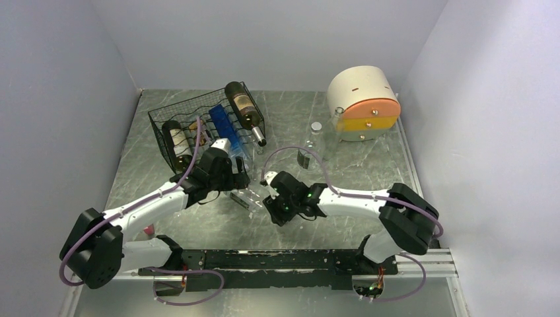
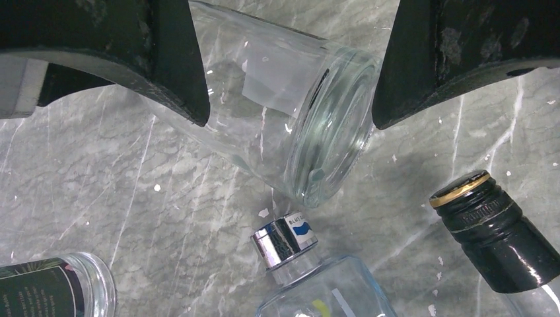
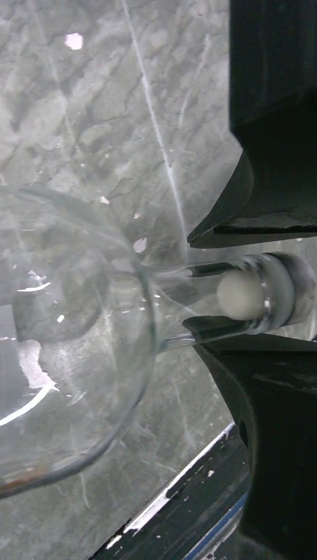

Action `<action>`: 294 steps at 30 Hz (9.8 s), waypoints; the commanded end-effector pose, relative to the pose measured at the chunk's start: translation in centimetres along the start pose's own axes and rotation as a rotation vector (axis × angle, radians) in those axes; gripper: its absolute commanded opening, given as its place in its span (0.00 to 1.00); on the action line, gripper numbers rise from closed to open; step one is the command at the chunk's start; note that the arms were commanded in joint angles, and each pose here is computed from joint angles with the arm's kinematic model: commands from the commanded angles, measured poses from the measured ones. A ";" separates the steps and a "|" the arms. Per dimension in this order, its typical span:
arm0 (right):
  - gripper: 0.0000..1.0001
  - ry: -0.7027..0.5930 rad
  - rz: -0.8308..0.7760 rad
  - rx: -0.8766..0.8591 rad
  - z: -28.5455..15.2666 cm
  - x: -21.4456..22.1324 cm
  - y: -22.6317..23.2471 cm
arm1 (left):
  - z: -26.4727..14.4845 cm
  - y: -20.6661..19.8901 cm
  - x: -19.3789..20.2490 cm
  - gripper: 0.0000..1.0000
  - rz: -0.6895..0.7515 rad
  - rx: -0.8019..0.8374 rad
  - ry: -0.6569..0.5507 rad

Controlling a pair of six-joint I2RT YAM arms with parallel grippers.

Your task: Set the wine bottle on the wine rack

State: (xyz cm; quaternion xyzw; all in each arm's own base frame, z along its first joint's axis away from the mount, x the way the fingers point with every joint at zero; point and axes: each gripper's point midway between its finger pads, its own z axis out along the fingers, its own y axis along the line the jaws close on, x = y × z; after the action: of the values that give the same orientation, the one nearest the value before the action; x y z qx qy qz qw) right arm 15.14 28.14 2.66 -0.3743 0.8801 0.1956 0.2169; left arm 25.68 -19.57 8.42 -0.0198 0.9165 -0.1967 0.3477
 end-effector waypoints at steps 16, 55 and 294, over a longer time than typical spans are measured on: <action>0.21 -0.057 -0.085 -0.106 4.0 -3.1 1.7 | -0.1 0.5 2.7 0.82 -0.074 0.006 0.080; 0.00 -0.630 -0.070 -0.195 -12.1 -14.4 5.1 | -20.8 -2.7 -21.5 0.95 0.105 -0.086 -0.718; 0.73 -0.890 -0.013 -0.154 -32.2 -18.7 -3.5 | -11.3 -20.7 -9.9 0.07 1.224 0.816 -0.836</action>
State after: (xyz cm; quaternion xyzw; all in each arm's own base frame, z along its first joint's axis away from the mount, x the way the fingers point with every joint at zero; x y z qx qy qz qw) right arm 22.27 21.46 36.05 -0.2740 0.6903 0.4292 0.5141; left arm 20.85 -33.71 23.95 0.5045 0.5013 -0.4011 0.5773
